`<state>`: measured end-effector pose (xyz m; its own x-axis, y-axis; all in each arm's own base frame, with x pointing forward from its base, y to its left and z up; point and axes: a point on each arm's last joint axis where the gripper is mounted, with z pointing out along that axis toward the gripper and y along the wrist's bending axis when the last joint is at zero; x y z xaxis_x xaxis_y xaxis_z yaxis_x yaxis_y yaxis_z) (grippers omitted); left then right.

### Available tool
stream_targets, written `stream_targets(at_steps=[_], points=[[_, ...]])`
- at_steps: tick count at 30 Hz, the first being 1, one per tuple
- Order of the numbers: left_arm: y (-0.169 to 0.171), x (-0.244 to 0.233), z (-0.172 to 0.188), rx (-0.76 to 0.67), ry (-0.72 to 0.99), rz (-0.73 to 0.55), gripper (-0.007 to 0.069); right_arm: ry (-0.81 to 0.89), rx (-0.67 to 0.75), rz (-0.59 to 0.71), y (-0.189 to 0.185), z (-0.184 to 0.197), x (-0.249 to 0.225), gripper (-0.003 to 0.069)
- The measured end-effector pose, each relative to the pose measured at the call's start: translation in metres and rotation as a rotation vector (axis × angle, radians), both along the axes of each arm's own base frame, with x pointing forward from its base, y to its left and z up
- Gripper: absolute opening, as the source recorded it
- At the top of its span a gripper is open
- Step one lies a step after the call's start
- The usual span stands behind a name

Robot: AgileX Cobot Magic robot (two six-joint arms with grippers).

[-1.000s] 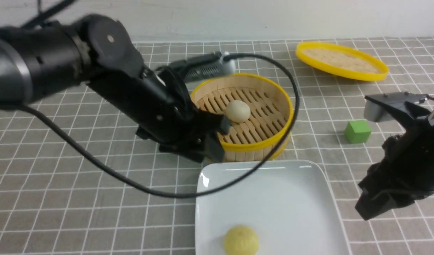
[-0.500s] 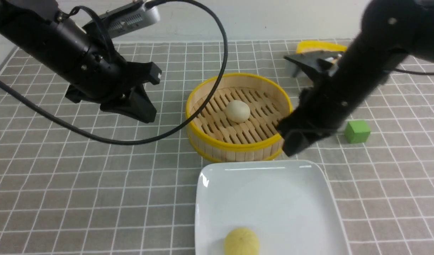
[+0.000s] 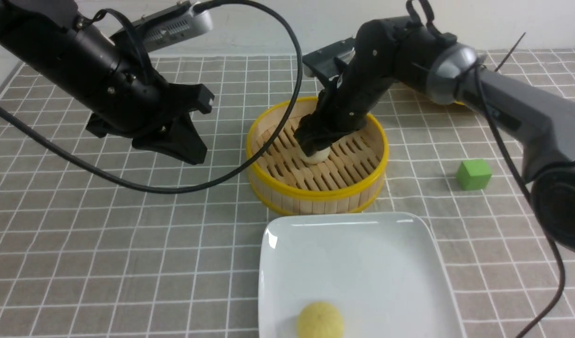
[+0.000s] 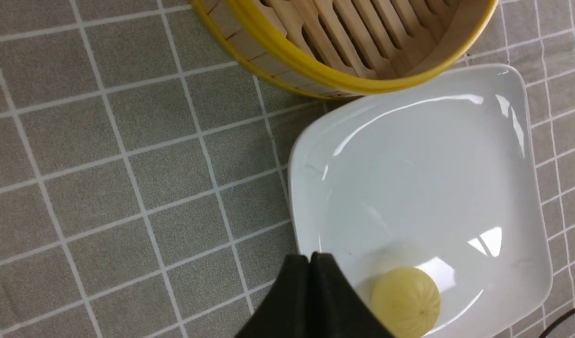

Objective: Put the steamed buns into the plate on the grey tablecloth.
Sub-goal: 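Reach toward a bun in the bamboo steamer with the right gripper, then move the steamed bun from the bamboo steamer onto the white plate with the right gripper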

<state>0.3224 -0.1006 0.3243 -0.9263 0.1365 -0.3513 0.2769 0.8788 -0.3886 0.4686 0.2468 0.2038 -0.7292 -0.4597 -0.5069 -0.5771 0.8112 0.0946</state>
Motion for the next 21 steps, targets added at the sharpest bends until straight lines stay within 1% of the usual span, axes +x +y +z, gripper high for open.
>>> stream_targets(at_steps=[1,3,4,5,7,9,11,13,14,16,17,18,19,21], points=[[0.000,0.000,0.000,0.000,0.000,0.000,0.0007,0.000,0.000,0.000,0.000,0.000,0.000,0.0405],[0.000,0.000,0.000,0.000,0.000,0.000,0.0010,0.008,-0.004,0.002,0.000,-0.001,0.000,0.0219],[0.000,0.000,0.000,0.000,0.001,0.000,0.0010,0.007,-0.003,0.002,0.000,-0.001,0.000,0.0204],[0.000,0.000,0.000,0.001,0.001,0.000,0.0010,0.015,-0.012,0.010,-0.002,0.010,-0.004,0.0087],[0.000,0.000,0.000,0.005,0.003,-0.002,0.0012,0.033,-0.030,0.023,-0.006,0.030,-0.013,0.0024],[0.000,-0.001,0.000,0.007,0.006,-0.004,0.0013,0.057,-0.044,0.042,-0.014,0.063,-0.029,0.0021],[0.001,-0.001,-0.001,0.012,0.005,-0.004,0.0014,0.015,-0.027,0.045,-0.023,0.108,-0.048,0.0021],[0.001,-0.001,-0.001,0.011,0.006,-0.005,0.0016,-0.022,0.009,0.016,-0.031,0.141,-0.065,0.0021],[0.001,-0.001,-0.001,0.010,0.006,-0.005,0.0017,-0.054,0.045,-0.012,-0.039,0.168,-0.081,0.0021],[0.001,-0.001,-0.001,0.014,0.005,-0.005,0.0018,-0.070,0.083,-0.047,-0.051,0.196,-0.109,0.0021],[0.001,-0.001,-0.001,0.015,0.004,-0.005,0.0019,-0.060,0.095,-0.062,-0.058,0.205,-0.129,0.0021],[0.001,-0.001,-0.001,0.015,0.004,-0.005,0.0019,-0.057,0.096,-0.064,-0.059,0.206,-0.132,0.0021],[0.001,-0.001,-0.001,0.015,0.005,-0.005,0.0019,-0.020,0.088,-0.070,-0.065,0.204,-0.154,0.0021],[0.001,-0.001,-0.001,0.015,0.005,-0.005,0.0019,0.079,0.043,-0.056,-0.069,0.182,-0.187,0.0024]])
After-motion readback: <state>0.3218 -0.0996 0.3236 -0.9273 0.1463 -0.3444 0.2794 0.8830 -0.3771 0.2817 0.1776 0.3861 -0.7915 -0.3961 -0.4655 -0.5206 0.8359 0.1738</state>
